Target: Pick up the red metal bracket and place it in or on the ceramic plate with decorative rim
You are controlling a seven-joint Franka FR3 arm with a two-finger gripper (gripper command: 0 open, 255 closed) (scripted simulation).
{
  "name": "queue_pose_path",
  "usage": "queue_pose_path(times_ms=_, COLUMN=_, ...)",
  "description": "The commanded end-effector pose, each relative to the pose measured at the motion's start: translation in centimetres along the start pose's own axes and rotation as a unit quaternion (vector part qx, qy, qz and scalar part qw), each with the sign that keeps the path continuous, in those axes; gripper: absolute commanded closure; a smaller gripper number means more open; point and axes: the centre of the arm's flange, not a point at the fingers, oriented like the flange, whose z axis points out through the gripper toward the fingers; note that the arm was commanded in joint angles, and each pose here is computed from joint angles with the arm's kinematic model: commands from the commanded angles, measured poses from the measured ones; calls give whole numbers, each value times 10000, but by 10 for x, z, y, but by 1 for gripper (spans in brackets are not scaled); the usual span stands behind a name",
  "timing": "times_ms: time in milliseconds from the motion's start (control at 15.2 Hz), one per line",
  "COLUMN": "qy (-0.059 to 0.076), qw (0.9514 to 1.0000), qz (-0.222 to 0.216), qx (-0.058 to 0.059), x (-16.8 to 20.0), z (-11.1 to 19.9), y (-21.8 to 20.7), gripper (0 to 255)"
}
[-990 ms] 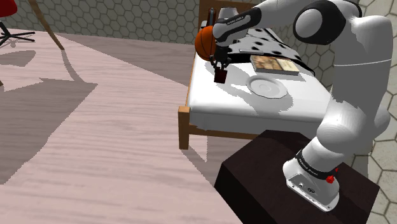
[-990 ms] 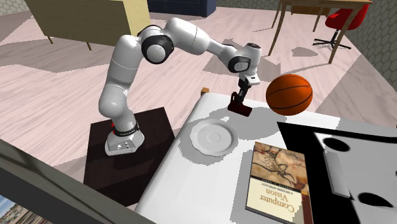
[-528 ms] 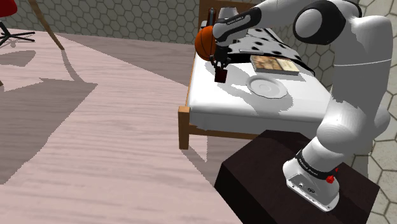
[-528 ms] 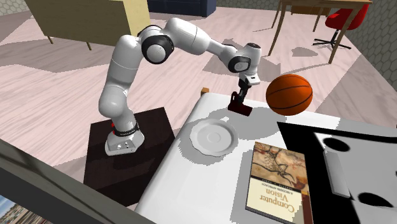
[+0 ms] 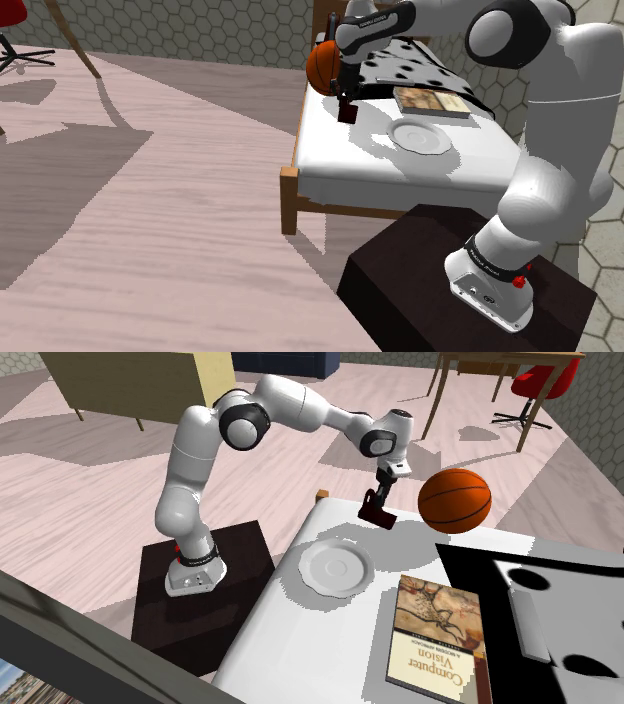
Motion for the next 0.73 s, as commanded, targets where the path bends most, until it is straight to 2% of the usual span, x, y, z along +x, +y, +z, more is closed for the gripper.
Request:
queue_pose_path(times_ms=0, qy=0, qw=10000, qz=0, qx=0, x=-1, z=-11, y=1, gripper=255)
queue_pose_path(times_ms=594, qy=0, qw=10000, qz=0, qx=0, x=-2, z=-57, y=1, gripper=255)
queue_pose_path(times_ms=660, qy=0, qw=10000, qz=0, qx=0, x=-3, z=-57, y=14, gripper=255)
